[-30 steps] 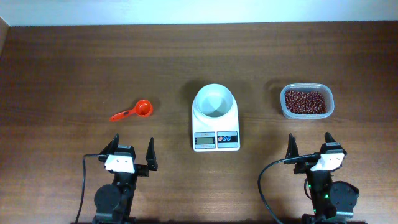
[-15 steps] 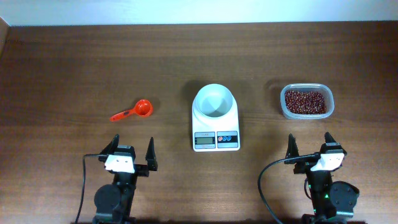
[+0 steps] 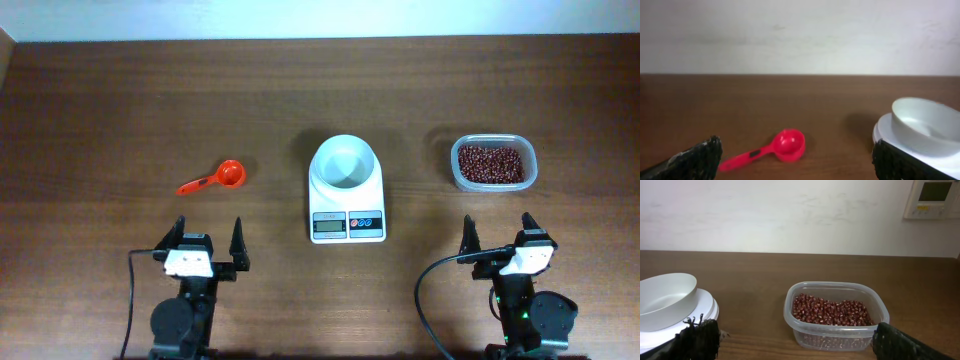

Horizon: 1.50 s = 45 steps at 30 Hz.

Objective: Scoop item into bowl and weigh 50g on scale

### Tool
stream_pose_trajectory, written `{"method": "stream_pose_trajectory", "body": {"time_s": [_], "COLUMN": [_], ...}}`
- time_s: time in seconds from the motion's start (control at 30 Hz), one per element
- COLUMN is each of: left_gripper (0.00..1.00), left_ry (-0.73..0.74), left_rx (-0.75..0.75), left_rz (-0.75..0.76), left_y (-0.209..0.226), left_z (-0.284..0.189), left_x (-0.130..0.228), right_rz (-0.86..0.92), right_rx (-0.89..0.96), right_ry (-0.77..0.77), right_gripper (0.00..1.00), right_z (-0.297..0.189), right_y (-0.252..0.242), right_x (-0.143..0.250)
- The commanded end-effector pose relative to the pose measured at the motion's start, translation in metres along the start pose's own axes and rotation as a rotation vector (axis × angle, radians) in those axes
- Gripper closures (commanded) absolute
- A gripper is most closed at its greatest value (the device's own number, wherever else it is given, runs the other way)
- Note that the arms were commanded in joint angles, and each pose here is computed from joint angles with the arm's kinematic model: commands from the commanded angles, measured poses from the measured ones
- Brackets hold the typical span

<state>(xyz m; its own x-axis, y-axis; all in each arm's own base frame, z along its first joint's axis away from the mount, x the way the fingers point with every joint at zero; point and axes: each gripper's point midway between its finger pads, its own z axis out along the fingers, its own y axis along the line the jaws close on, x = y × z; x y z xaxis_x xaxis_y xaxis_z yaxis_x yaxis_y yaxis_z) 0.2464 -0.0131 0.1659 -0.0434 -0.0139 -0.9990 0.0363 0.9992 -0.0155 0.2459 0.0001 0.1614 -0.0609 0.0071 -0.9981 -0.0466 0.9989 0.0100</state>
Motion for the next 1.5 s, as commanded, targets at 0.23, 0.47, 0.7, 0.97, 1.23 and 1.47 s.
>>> {"method": "stream_pose_trajectory", "body": {"time_s": [0.23,0.47,0.7,0.97,1.23,1.47], "left_gripper": [0.01,0.01,0.01,1.0,1.0,1.0], "left_ry": [-0.053,0.636,1.094,1.719,1.432,1.134], "left_rx": [0.085,0.153,0.249,0.208,0.053,0.126], "left_rz": [0.026,0.14,0.078,0.048,0.192,0.118], "left_y": [-0.016,-0.025,-0.042,-0.031,-0.004,-0.026], "left_z": [-0.038,0.019,0.102,0.074,0.156,0.229], "left_x": [-0.169,-0.153,-0.018,0.153,0.176,0.146], "right_rz": [0.003,0.003,0.003,0.003,0.003,0.003], "right_rx": [0.0,0.0,0.0,0.0,0.0,0.0], "right_ry": [0.005,0.005,0.005,0.005,0.005,0.005], "right_gripper": [0.01,0.01,0.01,0.01,0.01,0.01], "right_z": [0.0,0.0,0.0,0.0,0.0,0.0], "right_y": [0.001,0.001,0.001,0.001,0.001,0.001], "right_x": [0.002,0.002,0.002,0.002,0.002,0.002]}}
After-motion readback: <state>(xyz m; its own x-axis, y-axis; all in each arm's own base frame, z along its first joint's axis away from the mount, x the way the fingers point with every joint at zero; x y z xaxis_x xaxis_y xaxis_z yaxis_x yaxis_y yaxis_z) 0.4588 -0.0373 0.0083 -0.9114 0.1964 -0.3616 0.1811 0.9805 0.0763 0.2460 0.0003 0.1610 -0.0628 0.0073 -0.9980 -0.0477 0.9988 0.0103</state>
